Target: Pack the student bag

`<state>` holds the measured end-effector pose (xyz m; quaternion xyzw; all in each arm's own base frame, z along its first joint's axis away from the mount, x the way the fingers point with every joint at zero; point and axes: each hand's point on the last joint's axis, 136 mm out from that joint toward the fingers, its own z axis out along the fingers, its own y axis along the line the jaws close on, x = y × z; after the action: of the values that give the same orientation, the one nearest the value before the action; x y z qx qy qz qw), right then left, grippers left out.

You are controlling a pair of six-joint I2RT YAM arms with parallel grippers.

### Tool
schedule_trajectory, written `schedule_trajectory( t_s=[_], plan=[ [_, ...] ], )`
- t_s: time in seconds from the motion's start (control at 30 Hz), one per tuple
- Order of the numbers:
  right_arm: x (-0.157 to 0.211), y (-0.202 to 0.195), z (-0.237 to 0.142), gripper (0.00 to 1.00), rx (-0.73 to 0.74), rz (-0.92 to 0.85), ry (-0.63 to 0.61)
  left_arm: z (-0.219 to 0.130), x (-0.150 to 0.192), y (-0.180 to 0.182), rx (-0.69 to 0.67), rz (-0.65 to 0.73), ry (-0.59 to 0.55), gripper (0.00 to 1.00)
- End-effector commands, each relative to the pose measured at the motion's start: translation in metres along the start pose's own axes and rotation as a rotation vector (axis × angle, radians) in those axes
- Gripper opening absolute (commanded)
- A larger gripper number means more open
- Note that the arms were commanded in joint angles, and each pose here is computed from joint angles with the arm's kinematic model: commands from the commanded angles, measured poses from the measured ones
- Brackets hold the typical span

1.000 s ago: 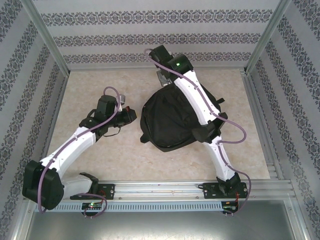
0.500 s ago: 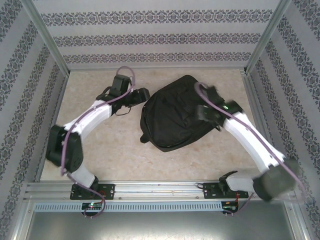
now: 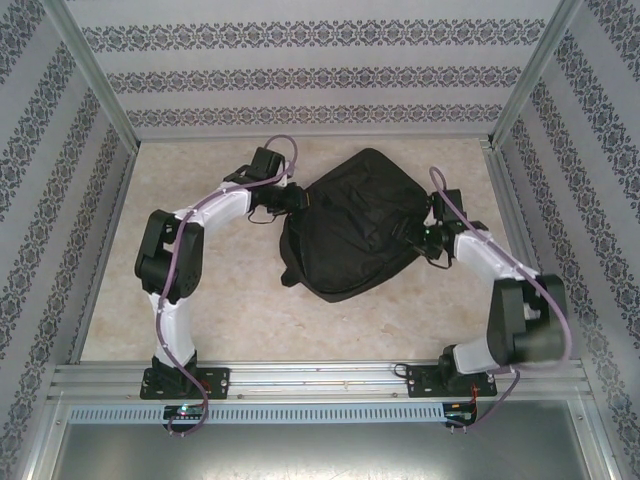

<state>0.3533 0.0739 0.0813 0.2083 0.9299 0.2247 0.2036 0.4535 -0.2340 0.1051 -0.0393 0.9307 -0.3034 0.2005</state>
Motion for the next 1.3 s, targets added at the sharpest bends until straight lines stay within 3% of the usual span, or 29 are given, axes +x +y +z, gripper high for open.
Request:
schedule_trajectory(
  t_s=[0.0, 0.1, 0.27, 0.4, 0.47, 0.5, 0.6, 0.73, 0.9, 1.03, 1.13, 1.27],
  plan=[
    [-0.051, 0.053, 0.004, 0.56, -0.141, -0.15, -0.08, -0.015, 0.03, 0.005, 0.006, -0.067, 0.017, 0.13],
    [-0.068, 0.078, 0.013, 0.55, -0.111, -0.26, -0.054, -0.03, 0.052, 0.004, 0.083, -0.157, -0.026, 0.07],
    [-0.077, 0.111, 0.021, 0.56, 0.007, -0.452, -0.02, -0.047, 0.096, -0.004, 0.214, -0.257, -0.032, 0.08],
    [-0.071, 0.11, -0.011, 0.64, 0.155, -0.546, -0.122, -0.059, 0.114, -0.01, 0.235, -0.254, -0.033, 0.26],
    [-0.056, 0.121, -0.037, 0.64, 0.127, -0.573, -0.158, -0.065, 0.12, -0.015, 0.246, -0.239, -0.035, 0.43],
    [-0.049, 0.125, -0.046, 0.64, 0.106, -0.58, -0.174, -0.066, 0.123, -0.016, 0.249, -0.234, -0.036, 0.45],
    [-0.016, 0.144, -0.076, 0.64, -0.023, -0.585, -0.18, -0.063, 0.133, -0.033, 0.299, -0.21, -0.007, 0.45],
    [0.02, 0.148, -0.098, 0.56, -0.114, -0.563, -0.148, -0.063, 0.15, -0.061, 0.37, -0.16, 0.035, 0.45],
    [0.063, 0.148, -0.11, 0.4, -0.176, -0.564, -0.073, -0.083, 0.165, -0.06, 0.354, -0.098, 0.024, 0.36],
    [0.103, 0.154, -0.105, 0.26, -0.194, -0.546, 0.059, -0.1, 0.173, -0.044, 0.276, -0.064, 0.0, 0.29],
    [0.122, 0.164, -0.099, 0.25, -0.199, -0.527, 0.086, -0.105, 0.177, -0.029, 0.212, -0.06, -0.011, 0.29],
    [0.13, 0.17, -0.085, 0.33, -0.102, -0.443, 0.088, -0.105, 0.177, -0.014, 0.176, -0.088, -0.022, 0.3]
  ],
)
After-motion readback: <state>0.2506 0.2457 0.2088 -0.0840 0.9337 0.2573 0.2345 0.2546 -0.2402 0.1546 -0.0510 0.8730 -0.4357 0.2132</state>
